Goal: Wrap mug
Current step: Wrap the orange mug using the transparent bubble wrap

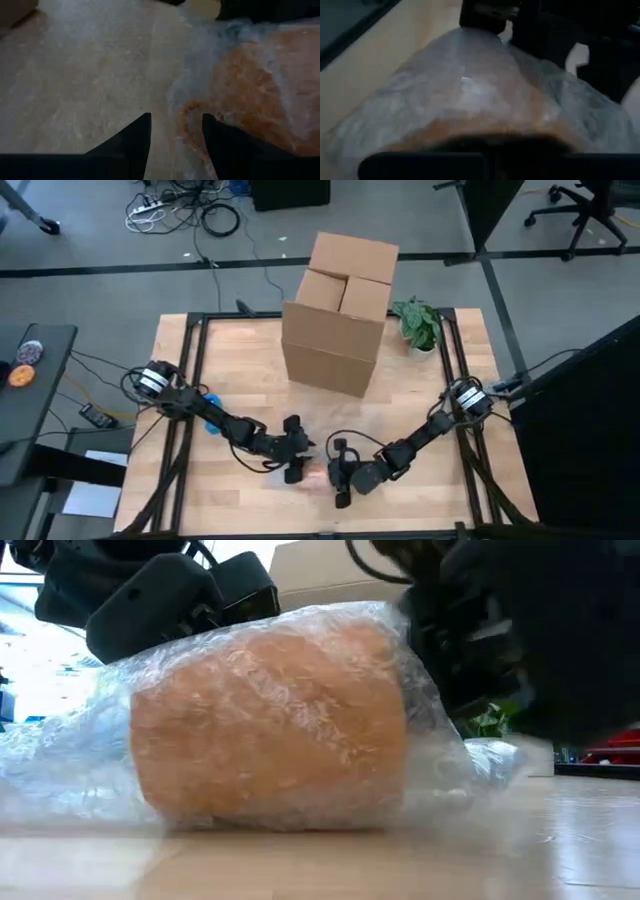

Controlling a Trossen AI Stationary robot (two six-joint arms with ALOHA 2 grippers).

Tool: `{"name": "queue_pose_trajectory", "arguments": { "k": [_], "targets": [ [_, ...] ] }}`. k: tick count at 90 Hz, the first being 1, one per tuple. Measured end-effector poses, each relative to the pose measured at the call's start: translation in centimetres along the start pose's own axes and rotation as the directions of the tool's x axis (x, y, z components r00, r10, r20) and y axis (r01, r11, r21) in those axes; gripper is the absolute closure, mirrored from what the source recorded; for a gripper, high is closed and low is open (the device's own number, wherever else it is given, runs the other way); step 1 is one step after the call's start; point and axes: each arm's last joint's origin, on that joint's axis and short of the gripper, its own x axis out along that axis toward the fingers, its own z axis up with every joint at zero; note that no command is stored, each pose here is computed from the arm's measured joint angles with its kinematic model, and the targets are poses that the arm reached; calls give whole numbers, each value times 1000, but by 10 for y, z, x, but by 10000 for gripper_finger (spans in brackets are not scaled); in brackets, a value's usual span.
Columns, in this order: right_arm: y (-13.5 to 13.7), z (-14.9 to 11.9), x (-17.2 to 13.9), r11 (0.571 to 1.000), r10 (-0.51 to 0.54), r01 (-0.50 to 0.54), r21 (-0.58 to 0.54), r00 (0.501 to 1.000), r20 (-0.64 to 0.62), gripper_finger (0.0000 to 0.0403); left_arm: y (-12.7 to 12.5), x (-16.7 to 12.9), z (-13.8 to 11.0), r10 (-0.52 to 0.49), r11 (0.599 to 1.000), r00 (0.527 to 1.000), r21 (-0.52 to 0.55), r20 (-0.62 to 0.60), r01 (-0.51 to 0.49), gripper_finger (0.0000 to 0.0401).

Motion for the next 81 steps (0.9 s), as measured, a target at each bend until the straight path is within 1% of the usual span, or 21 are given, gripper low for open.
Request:
{"name": "queue_pose_trajectory", "arguments": {
  "k": [9,15,24,29,40,55,69,81],
  "targets": [
    [-3,-4,10,999,40,-40,1,998,54,402,1,1,0,-2,1000,1000,-2,-3,2,239],
    [-5,-6,14,999,47,-48,1,995,83,397,2,1,0,2,1000,1000,1,-10,-2,239],
    [-6,-5,14,999,54,-53,-15,994,95,382,4,2,0,-7,1000,1000,14,-14,7,239],
    [-4,-3,12,998,57,-53,-45,994,96,369,4,2,0,-8,1000,1000,15,-13,8,239],
    [2,-1,6,990,56,-46,-131,996,76,338,5,3,1,-1,1000,1000,11,-19,1,239],
    [10,-1,-5,977,10,-7,-213,1000,13,307,6,3,2,6,1000,1000,4,-19,-5,239],
    [19,1,-19,960,-30,20,-280,999,-32,301,8,4,1,15,1000,1000,5,-25,-15,239],
    [27,4,-31,947,-28,11,-321,998,-50,300,11,5,2,20,1000,999,9,-33,-20,239]
  ]
}}
